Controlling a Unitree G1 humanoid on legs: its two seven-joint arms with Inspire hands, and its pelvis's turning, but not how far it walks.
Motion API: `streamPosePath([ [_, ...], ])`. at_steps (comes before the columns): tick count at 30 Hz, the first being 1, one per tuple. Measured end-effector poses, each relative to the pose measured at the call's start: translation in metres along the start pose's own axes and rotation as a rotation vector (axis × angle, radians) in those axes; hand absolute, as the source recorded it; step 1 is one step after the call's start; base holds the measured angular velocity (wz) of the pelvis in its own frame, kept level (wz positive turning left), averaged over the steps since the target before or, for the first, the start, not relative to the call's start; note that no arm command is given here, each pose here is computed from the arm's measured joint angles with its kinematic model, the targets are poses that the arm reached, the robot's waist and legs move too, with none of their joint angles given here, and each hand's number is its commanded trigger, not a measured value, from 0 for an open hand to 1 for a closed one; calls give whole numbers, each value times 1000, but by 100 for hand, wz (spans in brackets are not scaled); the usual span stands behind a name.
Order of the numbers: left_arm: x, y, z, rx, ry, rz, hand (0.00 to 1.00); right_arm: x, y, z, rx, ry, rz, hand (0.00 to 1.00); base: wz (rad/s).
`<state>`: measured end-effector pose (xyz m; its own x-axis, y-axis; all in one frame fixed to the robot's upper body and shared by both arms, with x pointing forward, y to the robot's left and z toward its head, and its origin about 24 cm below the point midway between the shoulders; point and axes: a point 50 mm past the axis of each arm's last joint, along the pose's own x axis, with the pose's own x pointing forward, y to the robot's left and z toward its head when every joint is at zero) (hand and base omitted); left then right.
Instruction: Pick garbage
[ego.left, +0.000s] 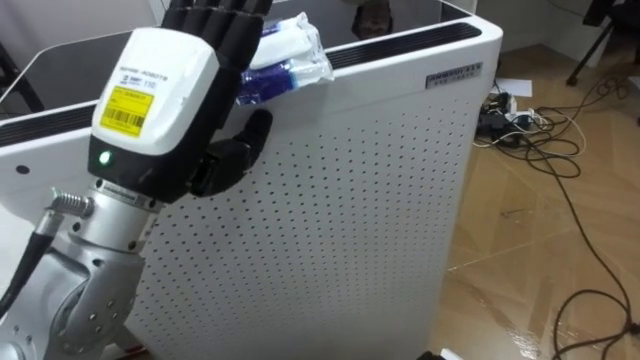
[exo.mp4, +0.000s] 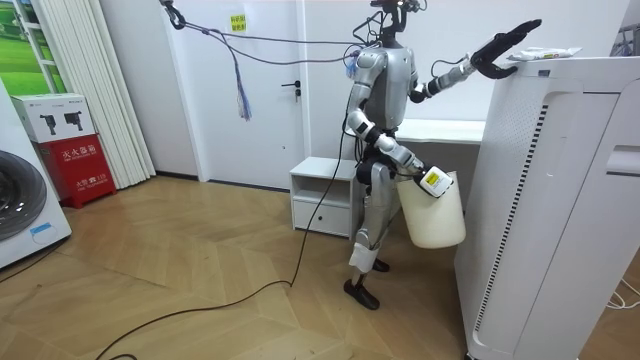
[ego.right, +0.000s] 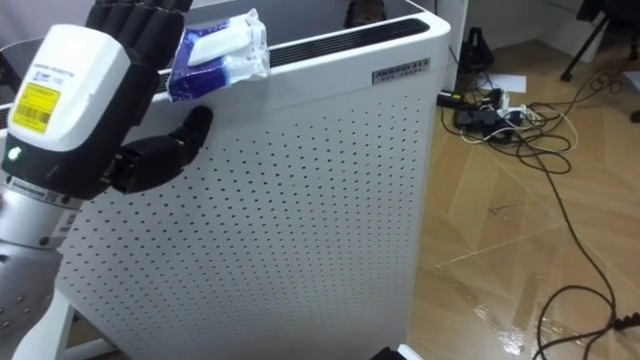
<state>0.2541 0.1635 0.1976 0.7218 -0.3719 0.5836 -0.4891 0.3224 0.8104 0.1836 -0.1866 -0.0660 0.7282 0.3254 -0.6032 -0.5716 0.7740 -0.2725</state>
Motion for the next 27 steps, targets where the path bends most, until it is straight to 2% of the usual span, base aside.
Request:
streamPosePath([
  [27,-1,-7,-4,9,35,-155,0,-2,-5,-2,-10,10,-30,100,0],
])
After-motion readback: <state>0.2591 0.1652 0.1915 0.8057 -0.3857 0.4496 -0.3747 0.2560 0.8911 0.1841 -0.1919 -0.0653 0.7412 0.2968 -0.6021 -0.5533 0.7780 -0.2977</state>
